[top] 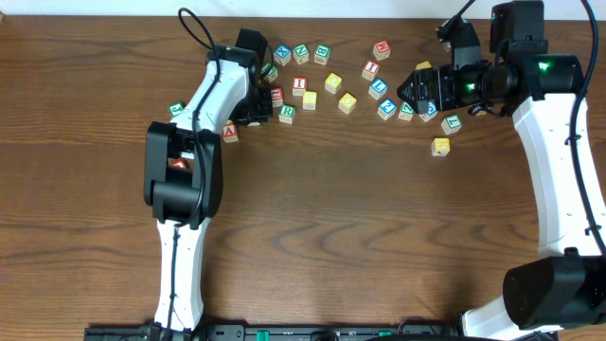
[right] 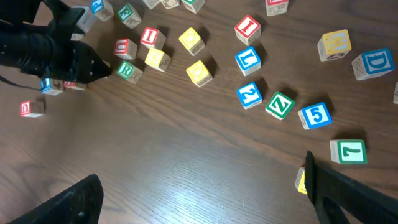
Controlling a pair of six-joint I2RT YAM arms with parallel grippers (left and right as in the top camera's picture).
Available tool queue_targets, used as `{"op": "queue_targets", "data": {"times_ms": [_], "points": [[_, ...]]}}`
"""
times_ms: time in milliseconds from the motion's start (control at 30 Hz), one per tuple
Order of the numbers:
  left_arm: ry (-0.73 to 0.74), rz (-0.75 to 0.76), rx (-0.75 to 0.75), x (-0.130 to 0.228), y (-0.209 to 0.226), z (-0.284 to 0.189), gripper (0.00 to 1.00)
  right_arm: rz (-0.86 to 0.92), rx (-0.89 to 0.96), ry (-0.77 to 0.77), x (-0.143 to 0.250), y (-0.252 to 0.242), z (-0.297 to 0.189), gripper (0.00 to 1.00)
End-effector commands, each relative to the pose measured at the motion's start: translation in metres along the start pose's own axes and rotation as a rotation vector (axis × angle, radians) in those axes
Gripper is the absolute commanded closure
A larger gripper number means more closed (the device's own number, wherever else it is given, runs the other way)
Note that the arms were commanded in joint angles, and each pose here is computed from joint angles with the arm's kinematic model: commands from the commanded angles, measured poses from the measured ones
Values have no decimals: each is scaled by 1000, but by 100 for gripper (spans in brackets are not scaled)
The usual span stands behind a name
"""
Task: Spell out CORL
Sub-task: 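Lift the yellow C block and carry it toward the open table center, then lower the C block onto the table center and open the left gripper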
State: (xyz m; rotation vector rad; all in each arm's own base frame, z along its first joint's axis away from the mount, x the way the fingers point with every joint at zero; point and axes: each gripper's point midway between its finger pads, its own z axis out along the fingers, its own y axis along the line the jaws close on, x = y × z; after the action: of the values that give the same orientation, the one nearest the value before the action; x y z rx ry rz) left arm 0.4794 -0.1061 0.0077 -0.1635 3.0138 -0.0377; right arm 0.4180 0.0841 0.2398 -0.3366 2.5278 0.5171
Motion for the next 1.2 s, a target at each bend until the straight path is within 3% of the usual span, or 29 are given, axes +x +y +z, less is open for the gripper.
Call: {"op": "queue_targets", "data": {"times_ms": [0,200,333,500,767,1167], "points": [[-136,13,37,-18,-7,-69,79,-29,3,-15,-6,3,-2,1],[-183,23,62,-3,-15,-132,79,-32,4,-22,-8,3,-2,1],[-126,71,53,29,-30,-147,79,-33,4,-24,-8,3,-2,1],[-2,64,14,68,-51,-110,79,-35,4,-27,-9,3,-2,1],[32,84,7,105,-77,-56,79,-36,5,-29,-10,3,-2,1],[-16,103,41,116,-88,-15,79,-41,6,-41,-13,3,-2,1]]}}
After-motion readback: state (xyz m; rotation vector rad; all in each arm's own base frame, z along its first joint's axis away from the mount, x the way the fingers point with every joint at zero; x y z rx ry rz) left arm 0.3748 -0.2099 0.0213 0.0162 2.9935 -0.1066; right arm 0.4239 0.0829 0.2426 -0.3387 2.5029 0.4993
